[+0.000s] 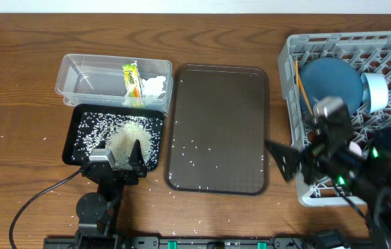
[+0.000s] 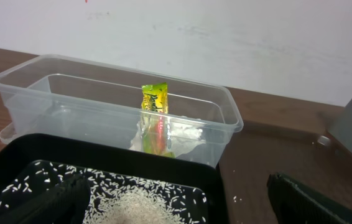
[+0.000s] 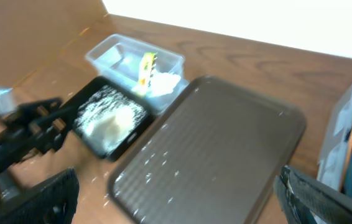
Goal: Sort waste into correct bins and load items into the dishwasher rack
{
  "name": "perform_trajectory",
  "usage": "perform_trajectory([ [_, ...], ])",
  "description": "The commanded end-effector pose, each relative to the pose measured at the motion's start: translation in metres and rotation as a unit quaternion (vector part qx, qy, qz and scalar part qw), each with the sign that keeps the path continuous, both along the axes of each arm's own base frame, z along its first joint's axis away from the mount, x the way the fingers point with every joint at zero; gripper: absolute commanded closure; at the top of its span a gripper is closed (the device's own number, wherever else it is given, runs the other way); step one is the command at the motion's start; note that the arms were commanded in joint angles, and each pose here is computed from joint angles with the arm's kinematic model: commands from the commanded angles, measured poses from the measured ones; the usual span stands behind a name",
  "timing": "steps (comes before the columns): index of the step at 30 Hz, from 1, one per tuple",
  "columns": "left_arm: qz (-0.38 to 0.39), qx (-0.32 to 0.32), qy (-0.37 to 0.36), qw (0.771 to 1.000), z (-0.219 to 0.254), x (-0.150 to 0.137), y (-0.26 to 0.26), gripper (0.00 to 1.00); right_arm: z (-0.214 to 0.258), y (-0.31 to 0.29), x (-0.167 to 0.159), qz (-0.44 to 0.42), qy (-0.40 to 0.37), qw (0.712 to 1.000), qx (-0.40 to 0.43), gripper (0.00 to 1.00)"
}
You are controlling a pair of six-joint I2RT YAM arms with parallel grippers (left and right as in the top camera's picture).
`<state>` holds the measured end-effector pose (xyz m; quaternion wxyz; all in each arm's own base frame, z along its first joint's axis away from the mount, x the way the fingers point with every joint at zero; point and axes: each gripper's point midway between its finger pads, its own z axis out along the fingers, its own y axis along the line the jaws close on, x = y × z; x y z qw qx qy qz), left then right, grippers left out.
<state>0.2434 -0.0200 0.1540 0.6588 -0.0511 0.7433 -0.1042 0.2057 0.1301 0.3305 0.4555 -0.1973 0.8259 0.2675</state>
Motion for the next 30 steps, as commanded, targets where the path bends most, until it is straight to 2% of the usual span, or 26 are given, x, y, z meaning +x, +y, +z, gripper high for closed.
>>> perform_trajectory([
  [1,-0.005,0.007,0.017,1.0,-0.015,0.0,-0.001,0.06,0.001,0.002,-0.021,0.023,-0.001,1.0,0.003,0.01],
  [9,-0.005,0.007,0.017,1.0,-0.015,0.0,-0.001,0.07,-0.019,-0.046,-0.034,-0.084,-0.002,0.993,-0.084,0.01],
  [12,-0.005,0.007,0.017,1.0,-0.015,0.0,-0.001,0.07,-0.016,-0.068,-0.028,-0.145,-0.03,0.983,-0.107,0.01],
  [18,-0.005,0.007,0.017,1.0,-0.015,0.0,-0.001,0.06,-0.018,-0.093,-0.017,-0.218,-0.101,0.966,-0.092,0.01],
  [30,-0.005,0.007,0.017,1.0,-0.015,0.0,-0.001,0.06,-0.125,-0.108,0.003,-0.262,-0.14,0.952,-0.079,0.01],
])
